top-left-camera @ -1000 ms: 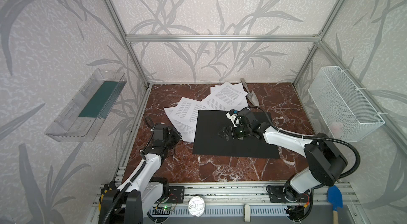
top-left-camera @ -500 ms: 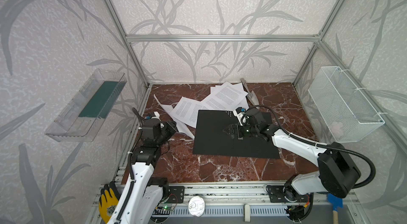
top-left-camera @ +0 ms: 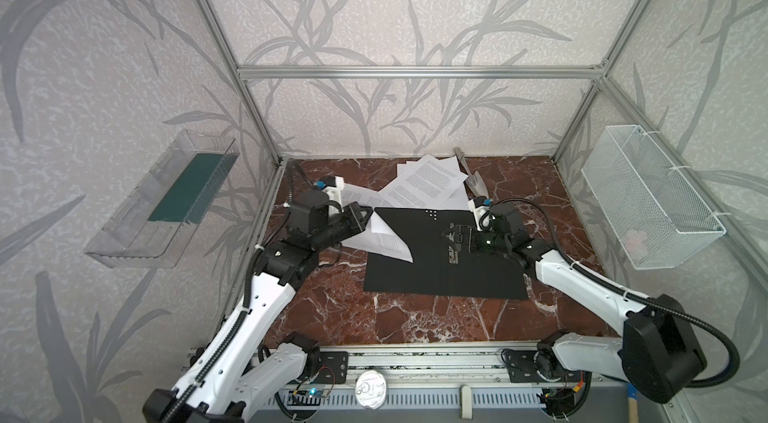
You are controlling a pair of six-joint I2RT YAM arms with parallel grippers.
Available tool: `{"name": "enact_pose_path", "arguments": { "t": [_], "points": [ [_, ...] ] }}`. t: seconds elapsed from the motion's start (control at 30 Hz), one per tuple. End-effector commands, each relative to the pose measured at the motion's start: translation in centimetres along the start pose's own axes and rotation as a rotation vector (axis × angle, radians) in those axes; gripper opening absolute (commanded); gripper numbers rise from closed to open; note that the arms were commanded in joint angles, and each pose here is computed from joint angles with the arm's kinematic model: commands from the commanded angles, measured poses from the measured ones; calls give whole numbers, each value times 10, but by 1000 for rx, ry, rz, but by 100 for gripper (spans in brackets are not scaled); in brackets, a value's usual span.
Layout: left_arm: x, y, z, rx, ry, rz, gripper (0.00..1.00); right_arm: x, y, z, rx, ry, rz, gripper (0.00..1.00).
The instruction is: Put the files into the folder
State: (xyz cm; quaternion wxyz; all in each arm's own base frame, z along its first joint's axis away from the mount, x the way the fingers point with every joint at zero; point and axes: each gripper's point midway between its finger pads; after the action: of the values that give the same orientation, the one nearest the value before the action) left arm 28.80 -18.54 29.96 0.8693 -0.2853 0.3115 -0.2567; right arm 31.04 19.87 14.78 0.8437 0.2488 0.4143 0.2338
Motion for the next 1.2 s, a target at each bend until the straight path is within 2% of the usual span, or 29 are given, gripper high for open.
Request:
{"name": "enact_pose_path", "arguments": {
  "t": [0.0, 0.2, 0.37, 0.53, 0.67, 0.9, 1.0, 1.17],
  "points": [
    [24, -46, -5, 96, 26, -87, 0, -19, -24, 8, 80, -43, -66, 99],
    [65, -121, -31, 176, 115, -250, 0, -46, -57, 21, 160, -124, -165, 99],
    [80, -183, -57, 220, 183, -388, 0, -59, -71, 27, 194, -169, -206, 99],
    [78, -203, -67, 205, 192, -446, 0, -67, -78, 30, 213, -194, -230, 99],
    [75, -167, -67, 157, 149, -333, 0, -75, -84, 31, 223, -220, -257, 99],
    [80, -35, -92, 12, 153, 17, 0, -81, -85, 33, 214, -248, -264, 99],
    [93, 13, -116, -87, 210, 75, 0, -77, -79, 31, 204, -226, -226, 99],
    [118, 59, -148, -156, 309, 119, 0, -68, -71, 24, 199, -175, -164, 100]
  ]
}}
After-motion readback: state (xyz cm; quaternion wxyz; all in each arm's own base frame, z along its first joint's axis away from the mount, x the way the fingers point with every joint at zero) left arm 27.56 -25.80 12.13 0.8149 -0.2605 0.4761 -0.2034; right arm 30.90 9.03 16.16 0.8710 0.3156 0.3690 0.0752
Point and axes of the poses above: each gripper's point midway between its finger pads, its own x axis out along the fingers, its own y axis along the line the jaws close on, z = x × y, and after that the axes turned 5 degrees about x, right-handed
